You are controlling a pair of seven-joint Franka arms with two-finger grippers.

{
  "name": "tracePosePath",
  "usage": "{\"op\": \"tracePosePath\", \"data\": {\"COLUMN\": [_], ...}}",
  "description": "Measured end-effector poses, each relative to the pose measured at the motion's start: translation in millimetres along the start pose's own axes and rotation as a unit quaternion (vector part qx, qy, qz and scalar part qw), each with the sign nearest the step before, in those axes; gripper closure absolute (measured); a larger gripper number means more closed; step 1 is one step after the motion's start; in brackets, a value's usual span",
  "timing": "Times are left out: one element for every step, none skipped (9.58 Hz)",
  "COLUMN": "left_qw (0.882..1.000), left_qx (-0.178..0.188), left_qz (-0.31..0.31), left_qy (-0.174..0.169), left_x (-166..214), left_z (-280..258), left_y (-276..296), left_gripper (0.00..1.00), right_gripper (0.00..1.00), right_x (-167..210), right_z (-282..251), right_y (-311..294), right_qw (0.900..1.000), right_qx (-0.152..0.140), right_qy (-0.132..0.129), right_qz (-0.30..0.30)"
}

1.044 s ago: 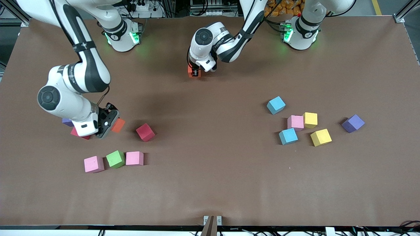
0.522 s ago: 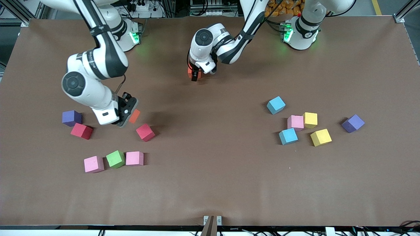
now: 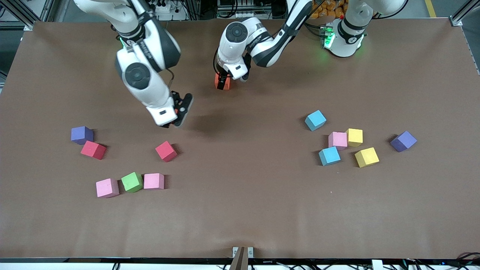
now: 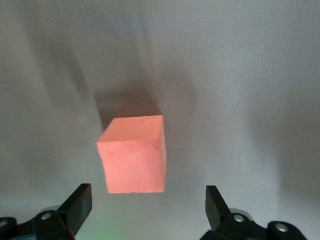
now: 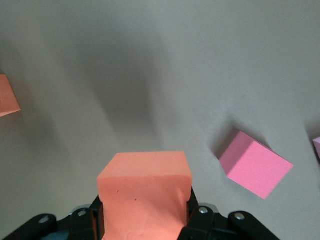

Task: Form number 2 with 11 blocks

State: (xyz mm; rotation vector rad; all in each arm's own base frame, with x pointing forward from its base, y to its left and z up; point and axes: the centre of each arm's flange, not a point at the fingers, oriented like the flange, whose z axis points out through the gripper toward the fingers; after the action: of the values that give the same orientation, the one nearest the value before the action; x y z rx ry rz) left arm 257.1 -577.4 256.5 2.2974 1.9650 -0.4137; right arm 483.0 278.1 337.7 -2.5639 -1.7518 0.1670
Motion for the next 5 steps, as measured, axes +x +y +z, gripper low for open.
{"op": "tracePosePath", "data": {"left_qw": [1.0, 0.999, 0.998, 0.995, 0.991], "left_qx": [0.002, 0.009, 0.017, 0.024, 0.027], "left_qz": [0.013, 0.034, 0.059, 0.085, 0.112], "left_qy": [0.009, 0.021, 0.034, 0.046, 0.06], "left_x": [6.4, 19.0, 39.2, 61.8, 84.0], "left_z": [-2.4, -8.1, -21.0, -39.5, -59.4], "left_y": [-4.7, -6.2, 0.2, 13.5, 30.3], "left_gripper": [0.0, 0.0, 0.0, 0.0, 0.0], "right_gripper": [0.41, 0.41, 0.41, 0.41, 0.41], "right_x": [2.0, -0.2, -3.0, -4.1, -2.9], "right_z": [0.3, 0.2, -0.9, -2.4, -3.0], "right_y": [-3.0, -1.6, -0.7, -1.4, -4.3], "right_qw": [1.0, 1.0, 1.0, 1.0, 1.0], "right_qx": [-0.002, -0.001, 0.001, 0.001, 0.001], "right_qy": [-0.002, -0.004, -0.008, -0.009, -0.009], "right_qz": [-0.002, -0.001, -0.003, -0.006, -0.011]}}
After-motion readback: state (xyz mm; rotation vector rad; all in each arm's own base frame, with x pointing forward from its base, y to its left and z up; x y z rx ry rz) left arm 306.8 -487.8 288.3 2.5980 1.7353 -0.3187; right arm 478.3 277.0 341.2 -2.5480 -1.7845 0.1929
